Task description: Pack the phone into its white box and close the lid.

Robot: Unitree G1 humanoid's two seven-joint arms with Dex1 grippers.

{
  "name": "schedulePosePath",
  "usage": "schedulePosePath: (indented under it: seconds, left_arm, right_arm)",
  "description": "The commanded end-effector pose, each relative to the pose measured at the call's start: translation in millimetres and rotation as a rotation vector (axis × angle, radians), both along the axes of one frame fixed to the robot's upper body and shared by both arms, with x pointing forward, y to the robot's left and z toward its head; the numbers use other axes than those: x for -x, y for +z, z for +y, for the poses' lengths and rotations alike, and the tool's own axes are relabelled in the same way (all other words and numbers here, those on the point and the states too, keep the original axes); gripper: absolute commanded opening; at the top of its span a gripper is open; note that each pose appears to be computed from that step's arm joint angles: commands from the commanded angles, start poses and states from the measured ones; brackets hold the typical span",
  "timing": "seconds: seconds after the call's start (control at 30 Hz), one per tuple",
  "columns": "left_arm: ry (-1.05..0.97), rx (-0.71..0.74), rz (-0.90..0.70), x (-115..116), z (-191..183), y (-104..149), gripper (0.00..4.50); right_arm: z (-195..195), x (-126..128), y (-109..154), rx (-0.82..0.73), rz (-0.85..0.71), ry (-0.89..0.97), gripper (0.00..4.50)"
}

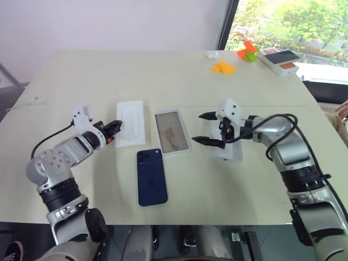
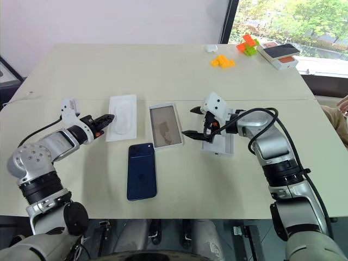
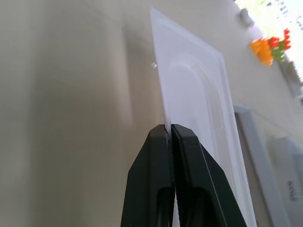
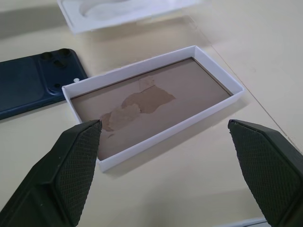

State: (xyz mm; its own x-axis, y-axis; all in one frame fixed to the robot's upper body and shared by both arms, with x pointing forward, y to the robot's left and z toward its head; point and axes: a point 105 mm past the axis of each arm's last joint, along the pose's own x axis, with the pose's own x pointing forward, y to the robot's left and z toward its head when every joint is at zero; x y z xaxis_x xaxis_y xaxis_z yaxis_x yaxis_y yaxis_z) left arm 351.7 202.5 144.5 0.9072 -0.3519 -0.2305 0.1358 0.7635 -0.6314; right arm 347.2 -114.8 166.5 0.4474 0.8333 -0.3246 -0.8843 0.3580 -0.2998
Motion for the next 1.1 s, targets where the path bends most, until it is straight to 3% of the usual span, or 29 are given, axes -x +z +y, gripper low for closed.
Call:
schedulePosePath:
  seconds: [0.03,0.3,0.47,1.1]
  left_arm:
    - [-0.007,0.029,-0.078,2,-5,25,0.03]
    - [-0.020,0.085,-0.027,-3,-47,27,0.03]
    - [-0.055,0.012,0.017,-1,-74,17,0.03]
    - [-0.071,-0.089,0.075,-4,-107,-4,0.03]
  right_arm:
    - [-1,-3,14,-0.011,-0.053,0.005,4.50]
    - [-6,-7,11,0.005,-0.053,-0.005,4.50]
    - [-13,-10,11,0.017,-0.059,-0.025,4.50]
    - [-15,-10,10,0.012,-0.072,-0.044,4.50]
